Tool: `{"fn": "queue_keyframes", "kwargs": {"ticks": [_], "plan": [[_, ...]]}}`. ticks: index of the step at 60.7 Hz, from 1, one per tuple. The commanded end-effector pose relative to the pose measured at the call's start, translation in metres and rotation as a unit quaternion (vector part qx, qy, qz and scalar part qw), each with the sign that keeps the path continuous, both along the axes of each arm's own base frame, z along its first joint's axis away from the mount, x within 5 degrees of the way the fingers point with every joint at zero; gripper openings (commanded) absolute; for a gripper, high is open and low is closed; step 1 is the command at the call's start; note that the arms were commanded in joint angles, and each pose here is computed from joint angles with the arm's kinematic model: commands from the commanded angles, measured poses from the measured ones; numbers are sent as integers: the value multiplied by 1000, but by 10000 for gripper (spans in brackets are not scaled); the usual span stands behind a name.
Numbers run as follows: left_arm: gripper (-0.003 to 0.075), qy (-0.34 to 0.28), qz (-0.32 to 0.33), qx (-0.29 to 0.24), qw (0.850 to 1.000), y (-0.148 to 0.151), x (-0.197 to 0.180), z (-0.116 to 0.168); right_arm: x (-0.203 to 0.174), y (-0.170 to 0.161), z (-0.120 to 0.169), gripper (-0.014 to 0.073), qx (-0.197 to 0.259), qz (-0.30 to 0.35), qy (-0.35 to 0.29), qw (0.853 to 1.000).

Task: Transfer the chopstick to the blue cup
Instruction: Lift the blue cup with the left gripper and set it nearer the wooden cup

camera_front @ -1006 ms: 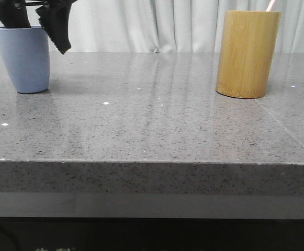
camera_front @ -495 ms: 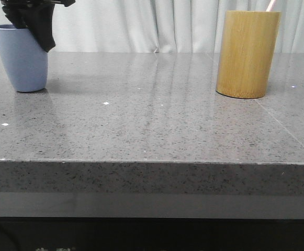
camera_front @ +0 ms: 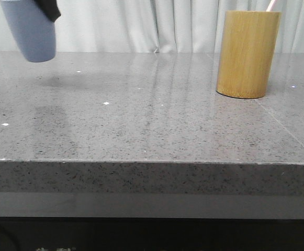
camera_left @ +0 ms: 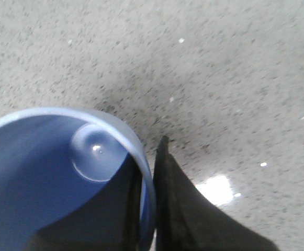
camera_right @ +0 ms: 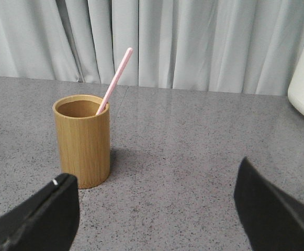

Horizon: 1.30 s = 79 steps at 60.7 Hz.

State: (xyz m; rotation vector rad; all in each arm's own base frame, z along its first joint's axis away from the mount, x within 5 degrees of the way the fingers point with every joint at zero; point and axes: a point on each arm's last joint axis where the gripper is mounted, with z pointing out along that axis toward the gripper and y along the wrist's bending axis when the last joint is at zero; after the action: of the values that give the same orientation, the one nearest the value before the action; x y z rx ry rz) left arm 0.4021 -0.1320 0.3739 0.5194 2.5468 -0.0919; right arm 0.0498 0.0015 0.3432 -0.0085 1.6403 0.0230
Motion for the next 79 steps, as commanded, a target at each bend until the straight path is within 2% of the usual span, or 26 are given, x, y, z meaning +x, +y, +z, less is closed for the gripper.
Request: {"fn": "queue_keyframes", "kwargs": {"ticks": [1, 19, 31, 49, 66, 72, 79], "plan": [[8, -37, -28, -47, 998, -13, -24, 39, 2, 0, 15, 613, -3, -4, -47, 999], [8, -31, -111, -49, 992, -75, -52, 36, 2, 0, 15, 613, -3, -4, -48, 999], [9, -18, -146, -43, 988, -104, -62, 27, 2, 0, 15, 613, -3, -4, -48, 999], [10, 13, -147, -31, 989, -115, -47, -3, 2, 0, 15, 613, -3, -4, -48, 999], [19, 19, -148, -34, 988, -117, -46, -6, 2, 0, 15, 613, -3, -4, -47, 999], [71, 19, -148, -34, 988, -117, -46, -6, 2, 0, 15, 613, -3, -4, -47, 999], [171, 19, -148, -36, 988, -117, -46, -6, 2, 0, 15, 613, -3, -4, -47, 999]]}}
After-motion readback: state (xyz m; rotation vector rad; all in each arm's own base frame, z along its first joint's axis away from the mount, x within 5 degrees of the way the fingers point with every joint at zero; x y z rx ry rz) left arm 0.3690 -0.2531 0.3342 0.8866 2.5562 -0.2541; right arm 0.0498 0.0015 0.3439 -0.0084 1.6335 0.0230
